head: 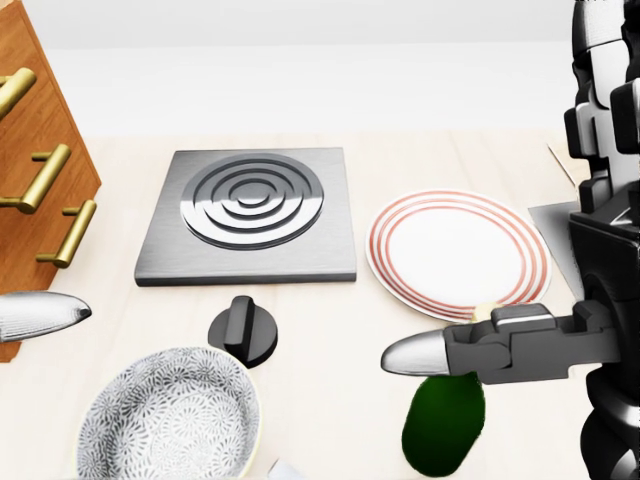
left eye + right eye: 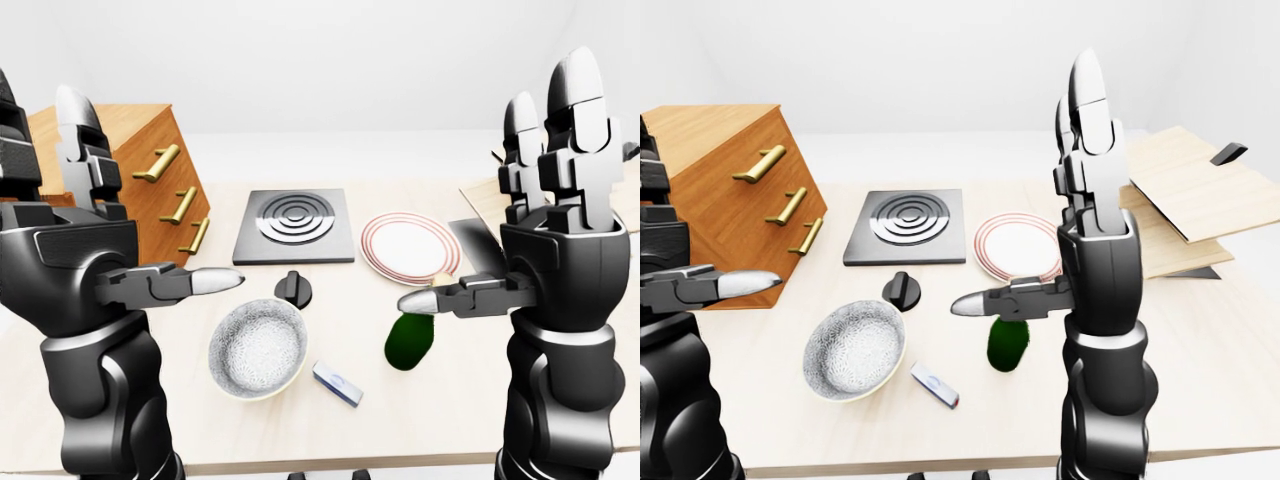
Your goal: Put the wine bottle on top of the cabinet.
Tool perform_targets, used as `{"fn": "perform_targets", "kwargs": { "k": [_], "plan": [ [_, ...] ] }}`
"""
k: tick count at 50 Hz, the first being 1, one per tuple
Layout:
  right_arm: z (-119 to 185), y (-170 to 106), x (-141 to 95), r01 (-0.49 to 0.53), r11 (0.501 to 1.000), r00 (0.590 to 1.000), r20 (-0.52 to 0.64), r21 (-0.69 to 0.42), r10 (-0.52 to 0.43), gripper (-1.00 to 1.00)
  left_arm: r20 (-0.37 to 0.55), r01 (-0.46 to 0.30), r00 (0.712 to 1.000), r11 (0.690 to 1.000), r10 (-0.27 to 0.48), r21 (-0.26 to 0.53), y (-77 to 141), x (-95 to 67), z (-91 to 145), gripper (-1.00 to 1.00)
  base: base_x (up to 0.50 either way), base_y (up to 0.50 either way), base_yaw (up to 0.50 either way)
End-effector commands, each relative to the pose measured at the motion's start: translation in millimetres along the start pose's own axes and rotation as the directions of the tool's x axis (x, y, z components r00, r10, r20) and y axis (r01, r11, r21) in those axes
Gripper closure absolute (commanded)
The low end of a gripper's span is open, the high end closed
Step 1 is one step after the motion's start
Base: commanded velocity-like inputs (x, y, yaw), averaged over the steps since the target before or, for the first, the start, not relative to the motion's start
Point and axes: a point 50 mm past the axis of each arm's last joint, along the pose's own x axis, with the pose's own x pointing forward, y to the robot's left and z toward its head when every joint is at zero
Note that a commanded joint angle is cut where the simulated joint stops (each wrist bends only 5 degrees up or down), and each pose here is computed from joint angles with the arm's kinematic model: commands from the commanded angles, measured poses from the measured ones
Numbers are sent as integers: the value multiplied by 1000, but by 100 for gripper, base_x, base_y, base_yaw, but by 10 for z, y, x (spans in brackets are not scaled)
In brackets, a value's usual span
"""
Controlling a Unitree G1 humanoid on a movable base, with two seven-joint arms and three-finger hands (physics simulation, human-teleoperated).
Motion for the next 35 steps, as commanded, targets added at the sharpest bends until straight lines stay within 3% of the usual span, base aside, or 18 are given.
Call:
{"fn": "perform_targets", "kwargs": {
  "k": [1,18,35],
  "plan": [
    [-20,38,-5,-33,999,999,-17,-37,32,-100,-32,2,999,1000,-1,8,-1,-13,-70,-100,0,50,0],
    [-59,37,-27,-27,999,999,-41,-30,26,-100,-44,7,999,1000,-6,13,-11,-37,-87,-100,0,50,0],
    [-43,14,-62,-22,1000,999,-44,-14,22,-100,-56,10,998,1000,-9,15,-18,-43,-114,-100,1,0,0]
  ]
}}
